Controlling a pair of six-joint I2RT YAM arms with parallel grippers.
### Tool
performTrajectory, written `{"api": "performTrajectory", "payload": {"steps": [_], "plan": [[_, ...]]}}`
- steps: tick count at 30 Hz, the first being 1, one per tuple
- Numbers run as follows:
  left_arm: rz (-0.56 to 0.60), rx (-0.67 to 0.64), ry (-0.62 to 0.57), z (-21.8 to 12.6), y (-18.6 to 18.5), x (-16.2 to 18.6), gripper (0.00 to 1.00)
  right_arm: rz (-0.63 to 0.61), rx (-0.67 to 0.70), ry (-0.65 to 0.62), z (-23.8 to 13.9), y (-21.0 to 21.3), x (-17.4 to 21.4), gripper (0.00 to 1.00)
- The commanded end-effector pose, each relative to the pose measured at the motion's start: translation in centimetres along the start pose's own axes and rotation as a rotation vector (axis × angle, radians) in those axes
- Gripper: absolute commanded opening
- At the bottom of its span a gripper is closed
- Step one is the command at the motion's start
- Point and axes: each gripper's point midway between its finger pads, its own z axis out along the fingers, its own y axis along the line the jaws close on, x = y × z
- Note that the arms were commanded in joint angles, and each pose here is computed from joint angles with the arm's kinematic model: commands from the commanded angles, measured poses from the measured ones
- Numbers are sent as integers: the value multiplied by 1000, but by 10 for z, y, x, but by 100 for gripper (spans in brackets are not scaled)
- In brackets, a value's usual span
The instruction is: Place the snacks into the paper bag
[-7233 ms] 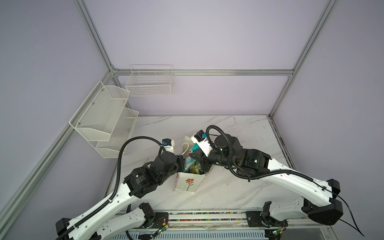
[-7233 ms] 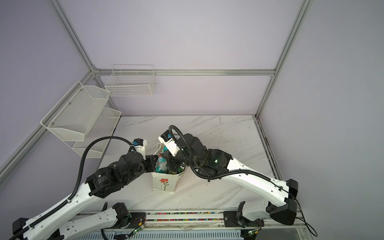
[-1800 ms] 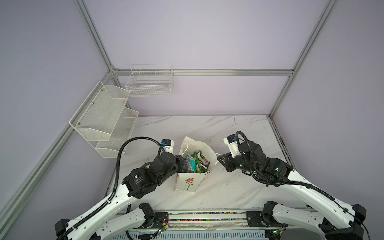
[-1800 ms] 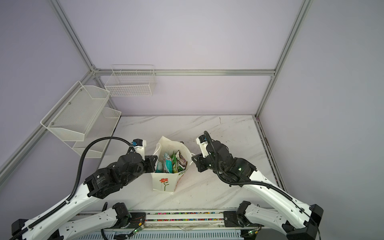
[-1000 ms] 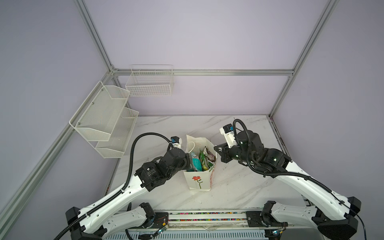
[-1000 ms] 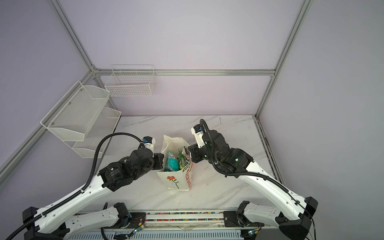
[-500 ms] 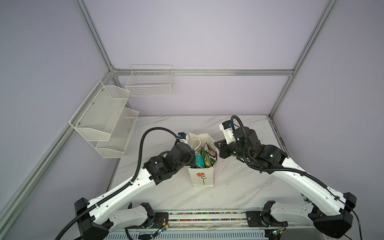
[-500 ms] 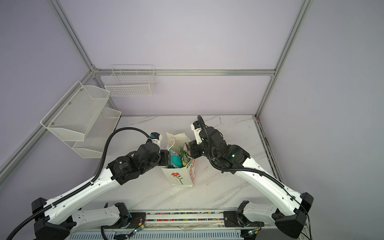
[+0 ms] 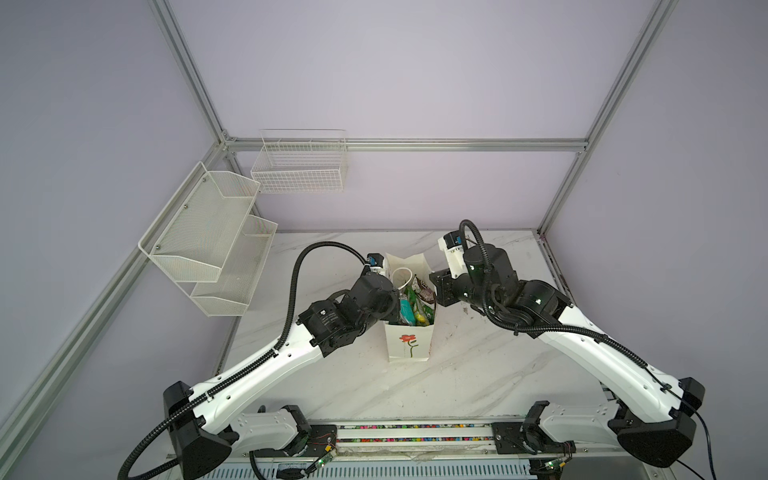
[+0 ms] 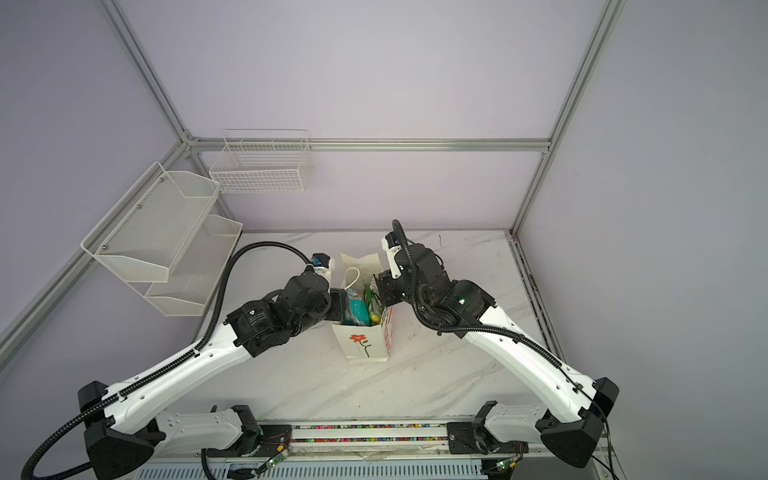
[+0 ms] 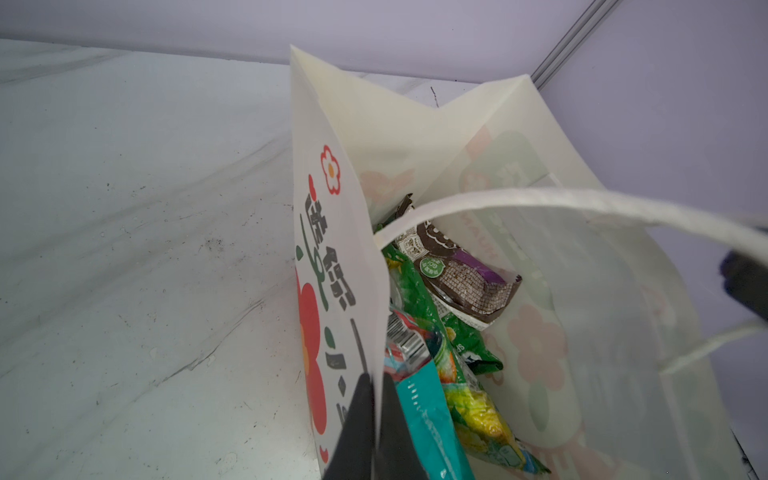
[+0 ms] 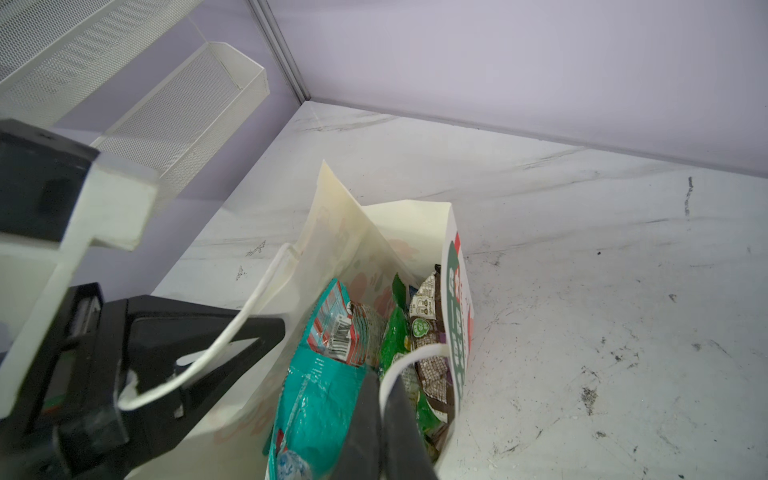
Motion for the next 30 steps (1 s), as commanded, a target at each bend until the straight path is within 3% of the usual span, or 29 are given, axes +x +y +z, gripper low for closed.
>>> {"api": "performTrajectory", "payload": {"steps": [1,27,30], "plan": [[-63,141,-240,-41,-36,-85,0,-2,-47,-155,-16,11,-48,0],[-86,143,-222,7,-29,-123,0,48,19,-133,27,-42,-77,0],[-81,127,-186,30,-29,-118,0,55,28,-130,31,-49,-80,0]]}}
